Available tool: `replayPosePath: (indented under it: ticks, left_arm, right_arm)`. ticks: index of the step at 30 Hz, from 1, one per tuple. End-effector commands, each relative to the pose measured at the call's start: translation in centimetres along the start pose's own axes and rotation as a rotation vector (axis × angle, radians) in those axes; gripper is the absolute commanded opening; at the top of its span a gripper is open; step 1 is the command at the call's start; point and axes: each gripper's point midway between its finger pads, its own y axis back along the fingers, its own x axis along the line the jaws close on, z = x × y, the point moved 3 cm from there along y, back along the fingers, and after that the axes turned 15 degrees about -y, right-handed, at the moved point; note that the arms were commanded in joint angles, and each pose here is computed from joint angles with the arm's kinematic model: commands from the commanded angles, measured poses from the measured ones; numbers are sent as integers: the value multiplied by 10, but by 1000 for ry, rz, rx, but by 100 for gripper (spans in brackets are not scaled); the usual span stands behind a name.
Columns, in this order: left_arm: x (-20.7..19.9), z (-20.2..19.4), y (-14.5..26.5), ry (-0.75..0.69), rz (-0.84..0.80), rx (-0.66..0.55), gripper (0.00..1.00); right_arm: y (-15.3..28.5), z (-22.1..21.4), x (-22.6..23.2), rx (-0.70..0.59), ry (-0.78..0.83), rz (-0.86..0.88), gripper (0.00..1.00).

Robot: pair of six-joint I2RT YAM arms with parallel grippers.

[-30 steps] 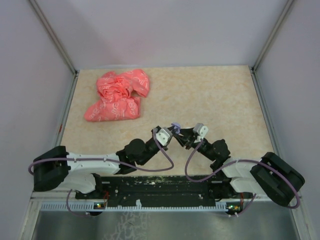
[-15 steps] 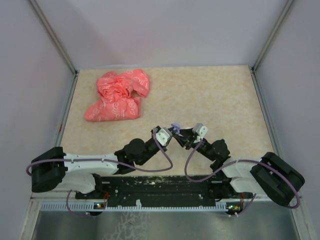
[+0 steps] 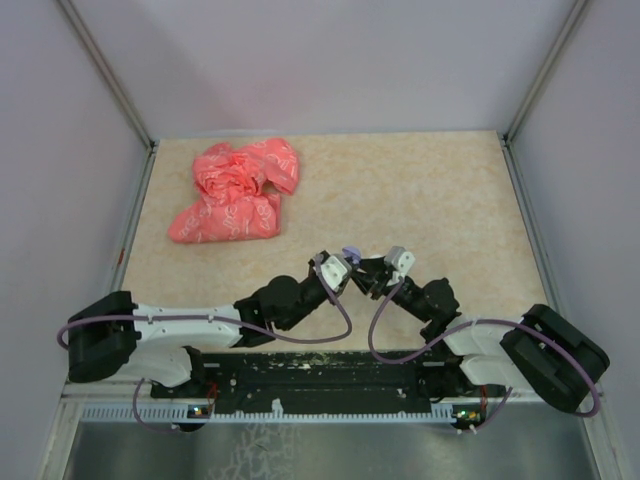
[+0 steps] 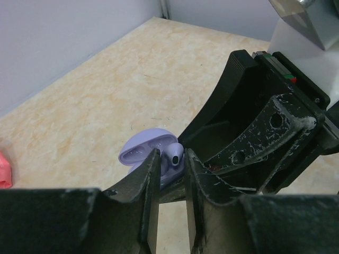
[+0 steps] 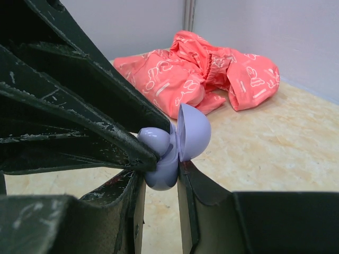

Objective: Insert the wireless bluetooth earbuds into the charging case
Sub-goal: Place the earbud in the charging case, then adjust the earbud with the charging case.

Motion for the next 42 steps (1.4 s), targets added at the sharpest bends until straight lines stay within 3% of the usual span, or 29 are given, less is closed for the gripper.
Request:
replayPosePath:
  ticks: [1,21,32,37,42]
  left_arm:
    - [-9,0,-2,41,-27,21,30]
    - [18,49,14,204,9,-9,47]
    - [37,39,14,155,95,168,76]
    - [41,31,17,152,114,213,76]
    - [38,45,13,180,80,176,68]
  right_arm:
    - [-7,29,8,-115,13,31,0]
    - [-8,29,8,-113,14,31,0]
    - [-8,29,8,-112,14,36,0]
    - [-8,28,8,-109,14,36,0]
    - [-9,27,8,-106,12,36,0]
